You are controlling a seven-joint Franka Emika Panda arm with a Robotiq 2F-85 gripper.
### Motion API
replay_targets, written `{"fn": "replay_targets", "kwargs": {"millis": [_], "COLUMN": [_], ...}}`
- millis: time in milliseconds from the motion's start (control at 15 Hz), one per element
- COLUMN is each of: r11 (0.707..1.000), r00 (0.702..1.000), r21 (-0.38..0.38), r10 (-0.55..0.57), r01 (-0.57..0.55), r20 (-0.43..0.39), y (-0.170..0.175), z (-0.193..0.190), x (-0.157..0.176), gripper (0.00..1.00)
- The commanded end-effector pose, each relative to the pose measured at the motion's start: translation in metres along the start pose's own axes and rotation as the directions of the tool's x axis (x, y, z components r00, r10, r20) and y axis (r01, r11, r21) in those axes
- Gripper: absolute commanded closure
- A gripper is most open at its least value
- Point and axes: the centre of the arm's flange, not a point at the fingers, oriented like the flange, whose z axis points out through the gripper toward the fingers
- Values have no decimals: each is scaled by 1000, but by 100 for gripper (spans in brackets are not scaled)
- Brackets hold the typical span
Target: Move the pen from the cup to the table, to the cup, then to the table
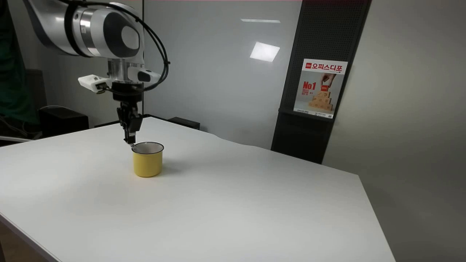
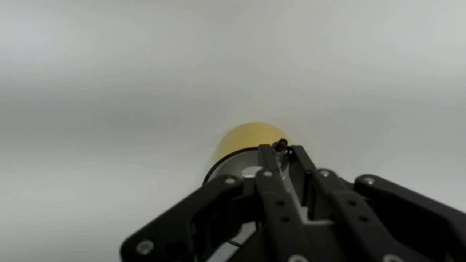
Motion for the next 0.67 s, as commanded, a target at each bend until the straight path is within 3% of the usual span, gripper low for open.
{"fn": "replay_targets", "kwargs": {"millis": [0,333,600], "r11": [1000,1000,1000], "r00": [1000,999,983], "r21": [-3,6,2], "r10": [29,21,-20], "r01": [-29,-21,20], "r20": [9,-50,-181], "y": [16,25,31], "z": [-23,-54,-96], "x": [-11,-8,-4], "gripper": [96,96,96]}}
